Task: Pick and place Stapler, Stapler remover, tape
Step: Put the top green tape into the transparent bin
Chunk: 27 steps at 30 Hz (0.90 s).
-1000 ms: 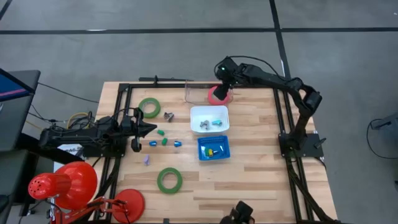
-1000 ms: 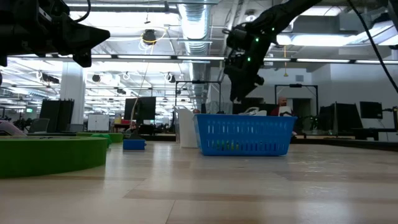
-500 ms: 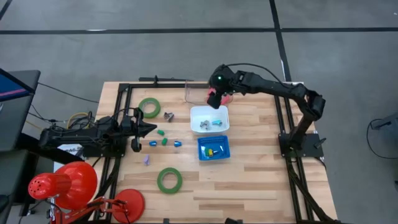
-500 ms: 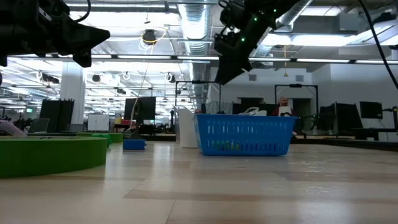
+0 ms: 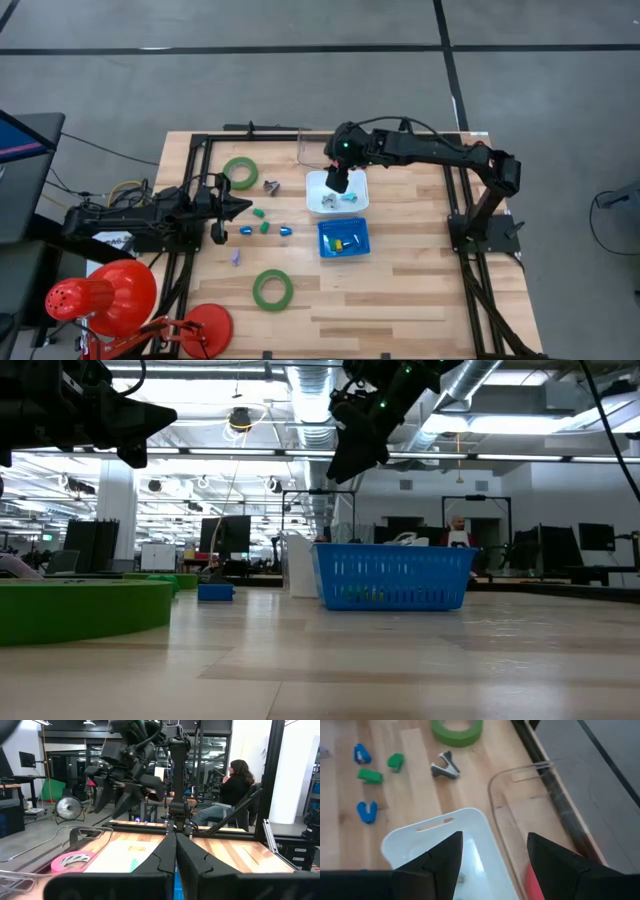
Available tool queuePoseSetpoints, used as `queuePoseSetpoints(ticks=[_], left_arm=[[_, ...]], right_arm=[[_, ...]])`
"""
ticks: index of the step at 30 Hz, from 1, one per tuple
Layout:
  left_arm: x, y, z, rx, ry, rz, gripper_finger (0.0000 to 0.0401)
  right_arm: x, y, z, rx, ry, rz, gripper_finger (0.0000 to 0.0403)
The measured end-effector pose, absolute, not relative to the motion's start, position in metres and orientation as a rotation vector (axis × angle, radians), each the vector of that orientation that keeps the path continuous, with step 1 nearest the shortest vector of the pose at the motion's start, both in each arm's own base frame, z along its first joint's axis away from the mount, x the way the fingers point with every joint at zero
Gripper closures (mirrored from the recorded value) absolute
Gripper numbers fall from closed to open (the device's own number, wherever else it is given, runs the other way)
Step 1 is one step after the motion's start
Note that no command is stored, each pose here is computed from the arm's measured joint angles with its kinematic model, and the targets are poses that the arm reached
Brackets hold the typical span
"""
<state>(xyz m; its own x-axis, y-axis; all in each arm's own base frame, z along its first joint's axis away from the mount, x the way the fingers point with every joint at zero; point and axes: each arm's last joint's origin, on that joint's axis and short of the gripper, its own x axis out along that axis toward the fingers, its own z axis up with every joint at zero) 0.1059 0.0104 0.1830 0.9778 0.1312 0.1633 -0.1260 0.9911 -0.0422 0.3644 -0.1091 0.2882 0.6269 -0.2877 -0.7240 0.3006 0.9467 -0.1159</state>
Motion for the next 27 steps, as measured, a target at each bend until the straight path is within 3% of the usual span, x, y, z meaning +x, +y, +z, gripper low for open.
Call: queuePoseSetpoints(ticks=[14, 27], left_arm=[[0.106, 0.010, 0.183, -0.032, -0.167, 0.129, 0.0398], [0.106, 0.010, 0.183, -0.031, -0.167, 0.130, 0.0398]], right_arm=[[0.375, -0.078, 0.286, -0.006, 0.774, -0.267, 0.0194], [0.376, -0.068, 0.254, 0.144, 0.728, -0.196, 0.0262]])
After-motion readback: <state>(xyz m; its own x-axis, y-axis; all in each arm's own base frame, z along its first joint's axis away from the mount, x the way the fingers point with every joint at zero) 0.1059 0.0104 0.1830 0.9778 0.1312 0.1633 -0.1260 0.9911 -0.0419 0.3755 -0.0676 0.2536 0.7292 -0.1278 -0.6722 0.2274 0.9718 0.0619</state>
